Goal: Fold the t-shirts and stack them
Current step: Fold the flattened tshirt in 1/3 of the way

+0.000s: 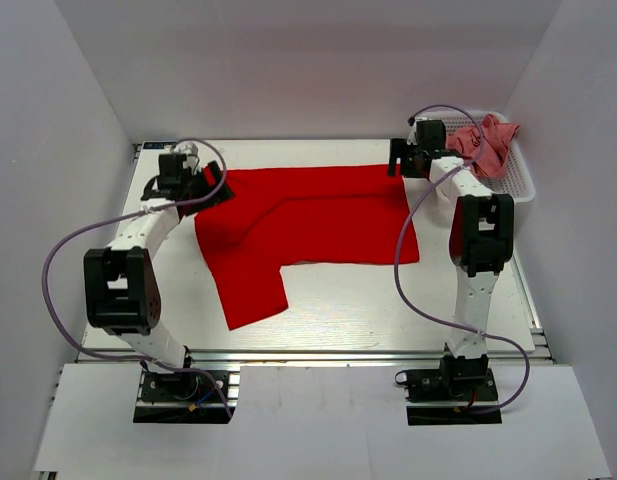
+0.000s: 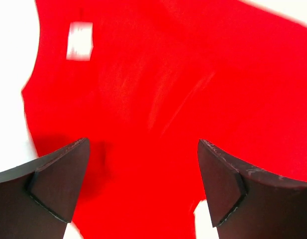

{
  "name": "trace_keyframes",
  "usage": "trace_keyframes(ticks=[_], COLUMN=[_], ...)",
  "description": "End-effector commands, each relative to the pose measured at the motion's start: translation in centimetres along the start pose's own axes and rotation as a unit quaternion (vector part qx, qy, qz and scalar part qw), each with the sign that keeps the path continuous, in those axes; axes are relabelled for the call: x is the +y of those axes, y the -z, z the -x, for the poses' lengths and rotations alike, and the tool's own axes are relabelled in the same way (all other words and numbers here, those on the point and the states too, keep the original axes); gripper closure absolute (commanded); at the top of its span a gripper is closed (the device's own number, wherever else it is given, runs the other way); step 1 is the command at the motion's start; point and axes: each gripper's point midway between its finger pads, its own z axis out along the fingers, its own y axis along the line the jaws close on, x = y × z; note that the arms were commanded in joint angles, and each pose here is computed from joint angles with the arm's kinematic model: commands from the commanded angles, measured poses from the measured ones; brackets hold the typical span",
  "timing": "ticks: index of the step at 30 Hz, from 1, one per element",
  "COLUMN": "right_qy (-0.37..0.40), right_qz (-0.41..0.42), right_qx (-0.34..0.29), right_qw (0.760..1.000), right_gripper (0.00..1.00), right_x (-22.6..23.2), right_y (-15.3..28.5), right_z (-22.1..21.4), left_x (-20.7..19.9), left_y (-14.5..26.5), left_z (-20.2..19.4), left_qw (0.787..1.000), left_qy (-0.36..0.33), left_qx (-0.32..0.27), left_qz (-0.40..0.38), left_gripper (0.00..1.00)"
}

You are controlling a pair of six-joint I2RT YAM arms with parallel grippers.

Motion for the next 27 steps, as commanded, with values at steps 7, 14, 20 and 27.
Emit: trace_keyframes(ticks=[7,14,20,27], right_qy=[0.036,-0.017,-0.042,-0.016], right_qz=[0.085,0.089,0.092,0.111], right_qx=[-0.032,-0.005,0.045,0.049], right_qw=[0.995,0.996,0.994,0.992], right_gripper=[0.10,0.10,0.10,0.10], right_x=[5.8,5.7,5.5,6.6], right_y=[0.2,-3.1,-4.6,-3.3], right_z=[3.0,0.6,-3.9,-3.3], left_x=[-2.9,-1.1,2.2,4.8], left_y=[-8.6,-15.9,-17.5,-16.2], left_z=[6.0,4.0,0.3,2.1], left_qw=[0.997,0.998,0.997,0.996], left_qy=[-0.006,0.014,0.042,0.047], left_qx=[-0.016,0.029,0.065,0.051], left_qz=[-0.070,-0.056,0.008,0.058], left_gripper=[0.01,0.01,0.01,0.01])
